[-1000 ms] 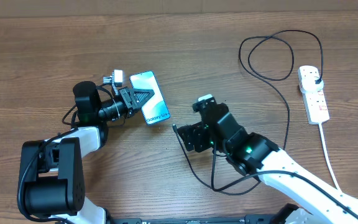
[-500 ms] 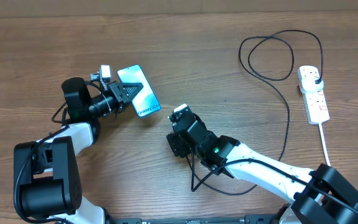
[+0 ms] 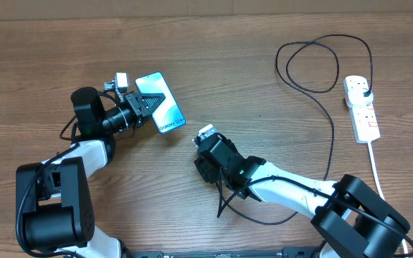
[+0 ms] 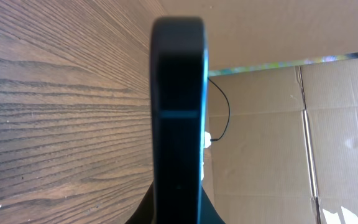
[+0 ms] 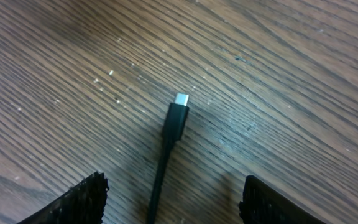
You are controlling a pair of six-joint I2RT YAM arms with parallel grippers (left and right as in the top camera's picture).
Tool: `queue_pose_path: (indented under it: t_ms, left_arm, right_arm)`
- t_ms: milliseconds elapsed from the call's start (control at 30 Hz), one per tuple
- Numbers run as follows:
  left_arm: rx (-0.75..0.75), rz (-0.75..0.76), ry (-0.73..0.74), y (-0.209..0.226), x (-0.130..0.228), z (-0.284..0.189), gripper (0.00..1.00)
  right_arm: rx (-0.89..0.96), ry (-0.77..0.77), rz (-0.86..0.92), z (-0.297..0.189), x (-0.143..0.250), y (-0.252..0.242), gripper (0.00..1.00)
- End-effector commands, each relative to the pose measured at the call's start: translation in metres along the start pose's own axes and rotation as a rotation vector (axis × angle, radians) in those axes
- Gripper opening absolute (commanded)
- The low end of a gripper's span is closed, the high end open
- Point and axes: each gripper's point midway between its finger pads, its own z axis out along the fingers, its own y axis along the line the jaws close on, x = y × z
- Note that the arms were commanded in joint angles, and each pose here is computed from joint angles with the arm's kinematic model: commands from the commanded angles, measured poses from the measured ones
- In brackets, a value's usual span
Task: Plug charger to phone and switch on socket
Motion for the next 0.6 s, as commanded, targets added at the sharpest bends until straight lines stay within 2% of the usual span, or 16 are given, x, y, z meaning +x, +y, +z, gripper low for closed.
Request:
queue_pose_path:
  t_ms: [0,200,333,567]
  left_arm:
    - [0.038,0.066,0.005,-0.019,-0.007,0.0,0.04]
    - [0.051,0.066,0.025,-0.021,-0.004,-0.001,0.04]
    - [0.051,0.066,0.024,-0.021,-0.004,-0.001,0.04]
    - [0.037,0.066,0.004,-0.019,-0.008,0.0,0.04]
  right_arm:
    - [-0.042,-0.017,0.003,0.001,-0.005,0.013,0.67]
    - [-0.042,-0.007,-0.033,0.012,0.002,0.02,0.67]
    - [0.045,-0.001,-0.038,0.021,0.007,0.006,0.66]
    - [0.101,-0.051,-0.041,0.022,-0.004,-0.003,0.61]
